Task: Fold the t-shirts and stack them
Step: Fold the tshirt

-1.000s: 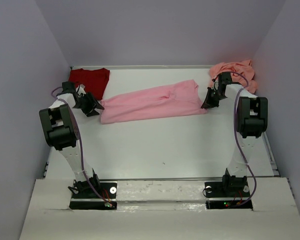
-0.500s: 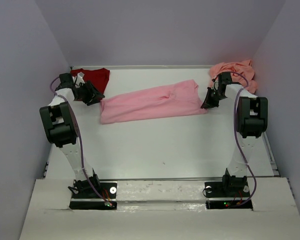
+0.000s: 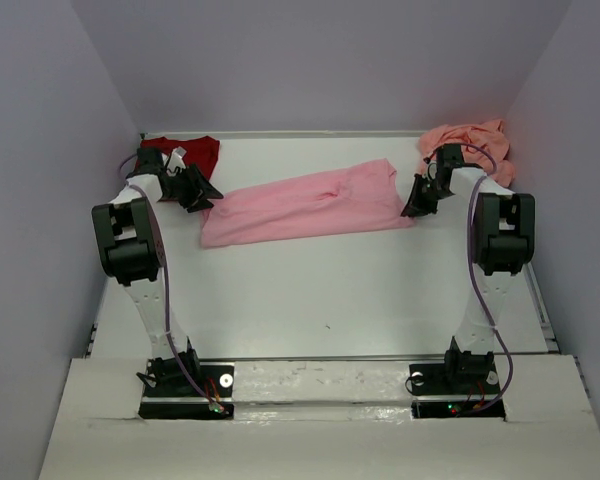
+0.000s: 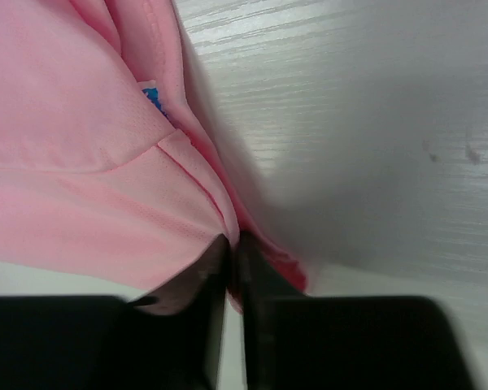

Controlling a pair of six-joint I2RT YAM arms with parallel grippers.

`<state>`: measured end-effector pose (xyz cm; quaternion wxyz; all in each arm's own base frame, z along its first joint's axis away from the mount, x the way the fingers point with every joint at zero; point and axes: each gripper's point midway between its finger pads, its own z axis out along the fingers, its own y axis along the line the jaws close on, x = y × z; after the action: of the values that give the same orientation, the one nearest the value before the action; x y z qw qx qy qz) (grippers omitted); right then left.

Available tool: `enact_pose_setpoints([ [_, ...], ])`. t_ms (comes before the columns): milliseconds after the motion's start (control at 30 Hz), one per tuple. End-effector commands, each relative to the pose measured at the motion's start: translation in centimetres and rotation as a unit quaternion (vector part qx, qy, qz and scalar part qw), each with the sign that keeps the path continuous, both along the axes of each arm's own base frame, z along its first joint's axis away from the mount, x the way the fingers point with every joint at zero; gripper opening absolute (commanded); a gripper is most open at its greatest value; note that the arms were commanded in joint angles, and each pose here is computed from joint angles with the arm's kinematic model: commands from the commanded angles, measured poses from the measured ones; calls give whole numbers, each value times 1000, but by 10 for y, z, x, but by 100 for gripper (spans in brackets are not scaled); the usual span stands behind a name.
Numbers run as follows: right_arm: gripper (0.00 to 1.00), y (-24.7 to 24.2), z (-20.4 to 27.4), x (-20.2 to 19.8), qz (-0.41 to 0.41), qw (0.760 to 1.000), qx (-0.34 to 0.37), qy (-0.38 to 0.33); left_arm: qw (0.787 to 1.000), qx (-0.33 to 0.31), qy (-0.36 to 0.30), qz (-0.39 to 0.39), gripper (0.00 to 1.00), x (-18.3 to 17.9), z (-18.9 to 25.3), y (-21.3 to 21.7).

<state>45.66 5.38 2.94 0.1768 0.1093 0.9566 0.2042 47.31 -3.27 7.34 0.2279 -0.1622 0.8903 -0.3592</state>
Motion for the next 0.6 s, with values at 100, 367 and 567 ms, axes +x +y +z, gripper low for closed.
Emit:
enact_pose_setpoints([
  [100, 49, -4, 12, 16, -3, 1000, -3, -20, 1000, 15, -26, -10, 57, 7, 24, 5],
  [367, 59, -12, 29, 32, -13, 999, -23, -47, 999, 27, -24, -7, 57, 6, 29, 7],
  [567, 59, -9, 35, 37, -9, 998, -16, -53, 999, 25, -22, -6, 57, 5, 28, 7],
])
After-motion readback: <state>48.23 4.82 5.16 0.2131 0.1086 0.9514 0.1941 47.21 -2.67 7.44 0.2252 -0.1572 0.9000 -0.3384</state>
